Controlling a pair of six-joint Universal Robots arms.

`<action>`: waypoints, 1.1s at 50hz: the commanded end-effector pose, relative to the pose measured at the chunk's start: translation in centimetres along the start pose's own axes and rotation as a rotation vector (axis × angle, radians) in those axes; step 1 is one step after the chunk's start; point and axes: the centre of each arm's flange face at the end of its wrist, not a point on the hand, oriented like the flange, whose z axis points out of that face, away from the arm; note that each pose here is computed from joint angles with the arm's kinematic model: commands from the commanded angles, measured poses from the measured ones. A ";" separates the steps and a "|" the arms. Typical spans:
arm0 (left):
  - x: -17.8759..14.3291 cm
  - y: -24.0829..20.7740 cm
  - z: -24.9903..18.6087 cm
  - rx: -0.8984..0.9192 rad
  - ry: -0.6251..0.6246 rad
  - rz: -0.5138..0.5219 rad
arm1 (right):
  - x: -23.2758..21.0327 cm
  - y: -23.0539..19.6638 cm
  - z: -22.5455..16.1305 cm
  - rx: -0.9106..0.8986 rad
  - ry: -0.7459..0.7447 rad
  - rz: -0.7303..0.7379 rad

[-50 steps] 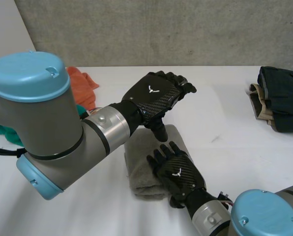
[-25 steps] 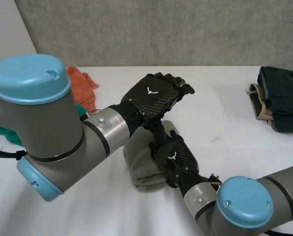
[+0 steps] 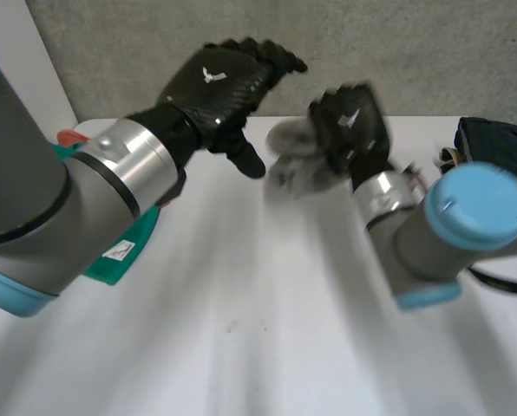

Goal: Fold the laundry.

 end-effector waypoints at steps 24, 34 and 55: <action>0.8 1.6 0.4 -0.028 0.025 -0.027 | 29.4 24.8 -2.8 -0.068 0.178 0.050; 2.2 1.7 0.3 -0.025 0.057 -0.029 | 32.6 26.9 -7.8 -0.155 0.196 0.047; 5.0 -0.2 -1.2 0.020 0.154 -0.029 | 36.2 14.6 -9.4 -0.485 0.361 0.074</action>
